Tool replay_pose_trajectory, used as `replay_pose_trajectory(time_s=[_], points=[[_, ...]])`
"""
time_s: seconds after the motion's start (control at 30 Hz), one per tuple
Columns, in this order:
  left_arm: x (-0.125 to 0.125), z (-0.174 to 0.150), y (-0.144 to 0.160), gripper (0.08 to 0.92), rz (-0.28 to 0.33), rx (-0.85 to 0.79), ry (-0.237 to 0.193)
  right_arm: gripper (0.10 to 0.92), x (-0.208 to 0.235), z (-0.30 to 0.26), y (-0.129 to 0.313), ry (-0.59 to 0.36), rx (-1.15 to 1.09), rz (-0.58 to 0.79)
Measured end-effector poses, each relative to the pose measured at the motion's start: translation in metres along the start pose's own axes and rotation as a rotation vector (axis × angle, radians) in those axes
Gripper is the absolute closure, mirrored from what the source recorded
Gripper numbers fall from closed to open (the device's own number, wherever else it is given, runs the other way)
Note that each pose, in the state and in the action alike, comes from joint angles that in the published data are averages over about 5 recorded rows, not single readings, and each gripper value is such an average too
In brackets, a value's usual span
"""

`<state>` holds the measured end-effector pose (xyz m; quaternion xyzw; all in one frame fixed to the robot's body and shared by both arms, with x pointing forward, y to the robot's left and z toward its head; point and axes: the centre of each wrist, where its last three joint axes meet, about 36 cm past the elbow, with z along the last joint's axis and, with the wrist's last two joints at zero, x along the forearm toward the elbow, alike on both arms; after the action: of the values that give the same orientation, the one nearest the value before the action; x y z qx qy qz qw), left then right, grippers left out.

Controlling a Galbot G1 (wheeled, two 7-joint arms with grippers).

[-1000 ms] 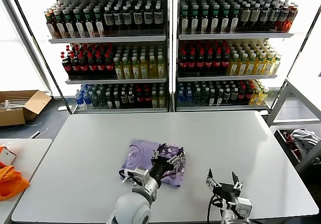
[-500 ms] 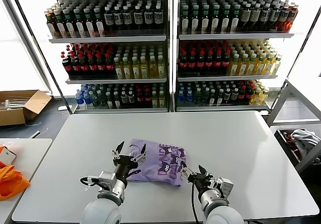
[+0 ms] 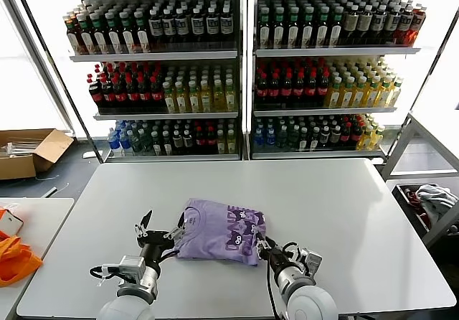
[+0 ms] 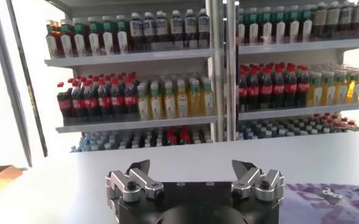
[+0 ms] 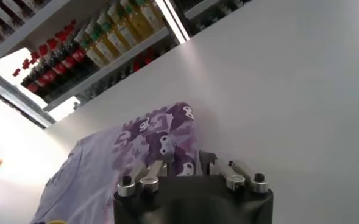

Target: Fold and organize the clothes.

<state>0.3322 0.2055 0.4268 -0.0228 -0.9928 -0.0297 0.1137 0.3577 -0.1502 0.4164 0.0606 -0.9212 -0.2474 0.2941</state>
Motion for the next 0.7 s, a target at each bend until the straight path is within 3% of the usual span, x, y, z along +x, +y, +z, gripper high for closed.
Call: replay_pose_trajectory(time_s=[0.33,0.7], points=[[0.006,0.005,0.004,0.177,-0.019,-0.008,0.017,0.894,-0.006,0.005,-0.002,0.011,0.009,-0.006],[0.009,0.005,0.001,0.177,-0.018,-0.001,0.015,0.914,-0.005,-0.014,-0.022,-0.018,0.093,0.036]])
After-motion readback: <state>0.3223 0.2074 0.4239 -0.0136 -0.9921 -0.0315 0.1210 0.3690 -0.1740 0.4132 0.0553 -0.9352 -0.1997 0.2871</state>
